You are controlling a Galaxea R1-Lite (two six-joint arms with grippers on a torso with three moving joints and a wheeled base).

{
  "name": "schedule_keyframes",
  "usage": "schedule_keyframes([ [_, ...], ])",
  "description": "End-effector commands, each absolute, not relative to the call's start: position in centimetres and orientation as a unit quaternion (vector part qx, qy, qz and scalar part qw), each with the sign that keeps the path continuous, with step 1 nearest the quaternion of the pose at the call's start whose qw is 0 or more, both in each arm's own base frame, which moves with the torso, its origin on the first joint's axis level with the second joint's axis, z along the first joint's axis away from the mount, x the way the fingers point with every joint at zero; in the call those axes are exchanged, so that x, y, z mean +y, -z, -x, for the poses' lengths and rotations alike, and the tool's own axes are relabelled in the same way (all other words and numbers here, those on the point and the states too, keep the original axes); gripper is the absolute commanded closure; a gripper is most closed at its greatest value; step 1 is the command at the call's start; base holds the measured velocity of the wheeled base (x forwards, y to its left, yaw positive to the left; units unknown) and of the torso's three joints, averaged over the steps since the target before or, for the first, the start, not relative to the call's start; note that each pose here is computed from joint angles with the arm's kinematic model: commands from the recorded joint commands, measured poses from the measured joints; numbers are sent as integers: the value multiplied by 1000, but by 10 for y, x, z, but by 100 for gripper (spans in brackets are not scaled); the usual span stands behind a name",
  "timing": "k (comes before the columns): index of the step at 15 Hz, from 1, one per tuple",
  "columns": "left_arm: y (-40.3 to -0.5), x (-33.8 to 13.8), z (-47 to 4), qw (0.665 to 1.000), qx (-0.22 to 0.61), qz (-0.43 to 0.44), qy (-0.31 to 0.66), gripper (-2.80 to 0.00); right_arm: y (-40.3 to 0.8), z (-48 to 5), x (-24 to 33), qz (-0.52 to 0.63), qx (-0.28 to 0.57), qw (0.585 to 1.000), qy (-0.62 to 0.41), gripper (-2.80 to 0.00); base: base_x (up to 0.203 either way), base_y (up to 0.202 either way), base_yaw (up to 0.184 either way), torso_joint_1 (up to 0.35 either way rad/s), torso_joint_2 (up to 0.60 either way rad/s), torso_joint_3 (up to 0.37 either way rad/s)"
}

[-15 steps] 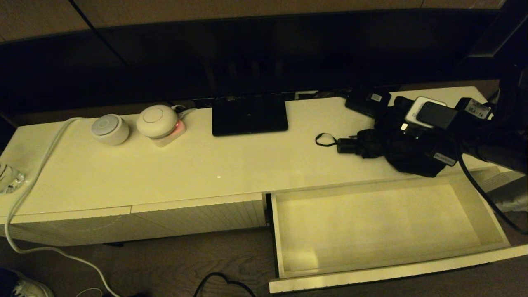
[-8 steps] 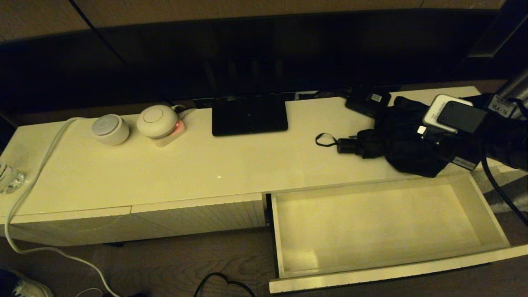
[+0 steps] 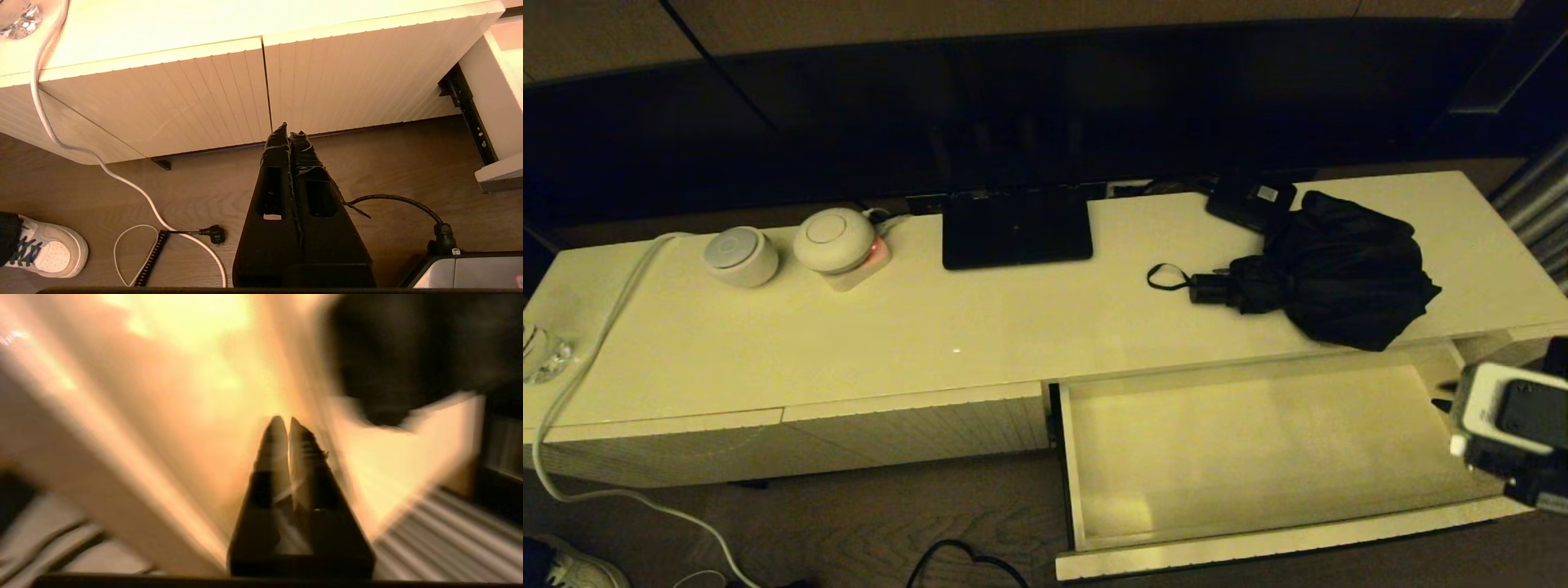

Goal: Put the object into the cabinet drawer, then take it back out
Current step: Close the drawer

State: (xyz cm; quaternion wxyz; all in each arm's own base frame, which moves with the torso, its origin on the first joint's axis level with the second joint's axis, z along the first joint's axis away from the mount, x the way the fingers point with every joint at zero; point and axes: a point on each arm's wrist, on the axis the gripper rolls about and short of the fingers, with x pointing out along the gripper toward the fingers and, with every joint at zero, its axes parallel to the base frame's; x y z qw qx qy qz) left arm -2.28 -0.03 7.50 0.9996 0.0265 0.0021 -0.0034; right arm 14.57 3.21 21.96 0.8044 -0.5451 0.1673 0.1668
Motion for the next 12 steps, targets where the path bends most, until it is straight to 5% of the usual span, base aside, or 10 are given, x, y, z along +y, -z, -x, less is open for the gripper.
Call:
schedule_keyframes([
  [1,-74,0,23,1000,4,-27,3,0,-195,-119,28,533,165,799,-221,0,0,0,0,0,0,0],
  [12,-74,0,23,1000,4,-27,3,0,-120,-95,30,469,252,719,-446,0,0,0,0,0,0,0],
])
